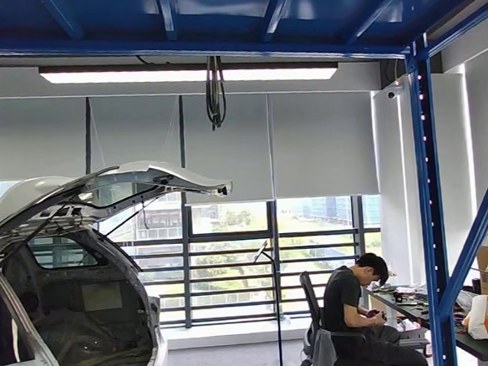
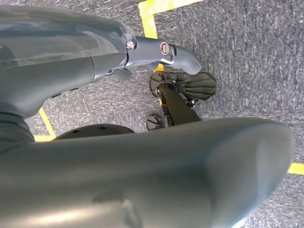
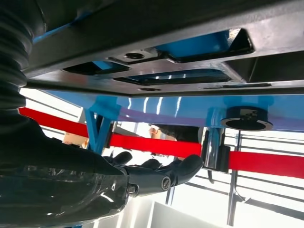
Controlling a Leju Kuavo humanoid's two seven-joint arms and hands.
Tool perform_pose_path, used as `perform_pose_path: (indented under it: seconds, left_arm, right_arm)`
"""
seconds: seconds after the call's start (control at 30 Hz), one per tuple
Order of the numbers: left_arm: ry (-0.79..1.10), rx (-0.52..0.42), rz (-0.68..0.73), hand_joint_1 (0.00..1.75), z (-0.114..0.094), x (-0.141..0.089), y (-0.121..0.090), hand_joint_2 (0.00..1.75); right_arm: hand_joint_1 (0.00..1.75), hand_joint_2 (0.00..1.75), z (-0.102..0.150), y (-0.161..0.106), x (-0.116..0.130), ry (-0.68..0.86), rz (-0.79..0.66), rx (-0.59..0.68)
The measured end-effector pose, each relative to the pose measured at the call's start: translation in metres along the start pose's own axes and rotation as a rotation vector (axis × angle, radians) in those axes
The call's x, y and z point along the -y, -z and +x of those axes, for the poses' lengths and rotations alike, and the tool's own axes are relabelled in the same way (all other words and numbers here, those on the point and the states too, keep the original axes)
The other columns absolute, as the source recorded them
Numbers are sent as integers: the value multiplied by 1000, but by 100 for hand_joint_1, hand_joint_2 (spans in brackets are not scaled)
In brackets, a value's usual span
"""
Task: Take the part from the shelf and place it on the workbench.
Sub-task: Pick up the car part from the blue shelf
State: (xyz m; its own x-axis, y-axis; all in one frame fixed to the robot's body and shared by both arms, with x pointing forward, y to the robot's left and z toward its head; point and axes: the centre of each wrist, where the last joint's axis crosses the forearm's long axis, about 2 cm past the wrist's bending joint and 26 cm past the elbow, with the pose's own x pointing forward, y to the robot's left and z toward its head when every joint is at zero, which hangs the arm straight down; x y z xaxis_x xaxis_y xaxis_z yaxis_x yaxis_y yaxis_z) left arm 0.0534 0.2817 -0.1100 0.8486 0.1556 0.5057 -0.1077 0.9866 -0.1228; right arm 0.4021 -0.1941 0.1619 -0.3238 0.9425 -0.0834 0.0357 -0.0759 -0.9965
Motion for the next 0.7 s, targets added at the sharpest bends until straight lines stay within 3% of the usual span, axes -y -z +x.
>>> perform_pose_path:
  seconds: [0.27, 0.6, 0.7]
  left_arm:
    - [10, 17, -18, 0, 9, 6, 4, 0]
    - [12, 32, -38, 0, 16, 16, 8, 0]
    - [13, 34, -46, 0, 17, 19, 8, 0]
  right_arm:
    - [0, 175, 14, 11, 3, -10, 15, 52]
    - [0, 175, 57, 24, 16, 6, 29, 164]
    - [131, 175, 69, 26, 18, 5, 40, 188]
